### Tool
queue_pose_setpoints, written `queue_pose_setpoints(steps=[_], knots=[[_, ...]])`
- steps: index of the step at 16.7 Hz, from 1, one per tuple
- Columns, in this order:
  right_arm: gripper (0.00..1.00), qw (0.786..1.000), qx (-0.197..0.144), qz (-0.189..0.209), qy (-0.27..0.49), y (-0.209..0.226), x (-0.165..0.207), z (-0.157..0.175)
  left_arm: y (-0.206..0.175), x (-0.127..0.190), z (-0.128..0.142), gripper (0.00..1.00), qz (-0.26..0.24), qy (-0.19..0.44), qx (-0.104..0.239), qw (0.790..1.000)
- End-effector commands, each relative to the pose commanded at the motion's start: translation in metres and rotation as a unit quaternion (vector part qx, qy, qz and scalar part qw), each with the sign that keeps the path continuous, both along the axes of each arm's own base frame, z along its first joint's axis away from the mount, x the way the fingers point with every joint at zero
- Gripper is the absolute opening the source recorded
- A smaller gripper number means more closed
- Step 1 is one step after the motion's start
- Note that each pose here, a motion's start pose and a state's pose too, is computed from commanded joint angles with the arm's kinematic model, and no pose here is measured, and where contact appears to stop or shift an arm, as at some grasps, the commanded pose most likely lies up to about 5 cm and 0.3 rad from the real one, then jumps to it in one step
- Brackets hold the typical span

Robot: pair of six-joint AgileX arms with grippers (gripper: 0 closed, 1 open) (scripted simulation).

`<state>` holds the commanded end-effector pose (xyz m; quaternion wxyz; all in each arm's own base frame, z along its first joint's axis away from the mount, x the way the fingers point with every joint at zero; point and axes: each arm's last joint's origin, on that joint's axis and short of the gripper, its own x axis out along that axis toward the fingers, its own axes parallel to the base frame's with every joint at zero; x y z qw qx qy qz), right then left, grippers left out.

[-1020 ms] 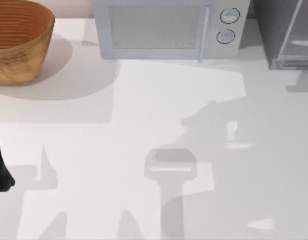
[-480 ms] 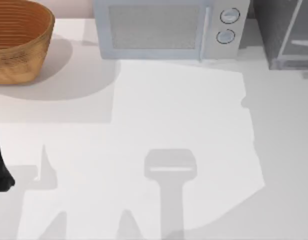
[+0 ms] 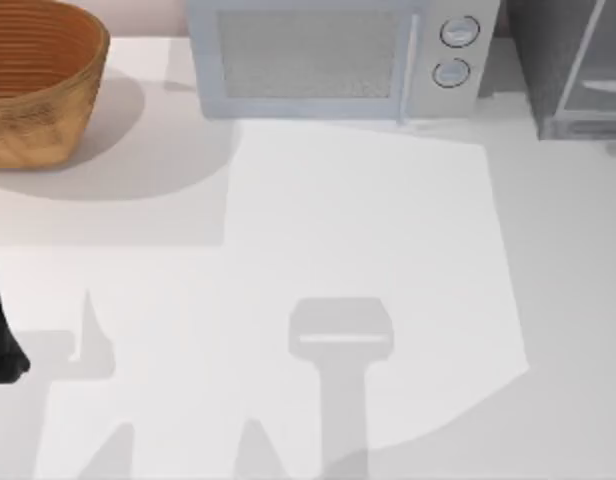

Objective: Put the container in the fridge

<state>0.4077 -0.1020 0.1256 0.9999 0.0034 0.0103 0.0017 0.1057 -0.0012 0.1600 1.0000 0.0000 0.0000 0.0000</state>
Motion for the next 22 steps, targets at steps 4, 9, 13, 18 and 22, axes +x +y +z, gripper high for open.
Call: queue_pose_setpoints(steps=[4, 9, 13, 18, 22], knots=[[0.01, 1.0, 0.002, 0.0, 0.006, -0.002, 0.033, -0.005, 0.0, 0.0, 0.0, 1.0, 0.0, 0.0, 0.0, 1.0], [0.01, 1.0, -0.006, 0.0, -0.025, -0.004, 0.084, 0.014, 0.0, 0.0, 0.0, 1.0, 0.0, 0.0, 0.0, 1.0], [0.01, 1.0, -0.002, 0.0, -0.006, -0.001, 0.097, 0.004, 0.0, 0.0, 0.0, 1.0, 0.0, 0.0, 0.0, 1.0], [0.16, 1.0, -0.002, 0.0, -0.006, -0.001, 0.097, 0.004, 0.0, 0.0, 0.0, 1.0, 0.0, 0.0, 0.0, 1.0], [0.46, 1.0, -0.002, 0.0, -0.006, -0.001, 0.097, 0.004, 0.0, 0.0, 0.0, 1.0, 0.0, 0.0, 0.0, 1.0]])
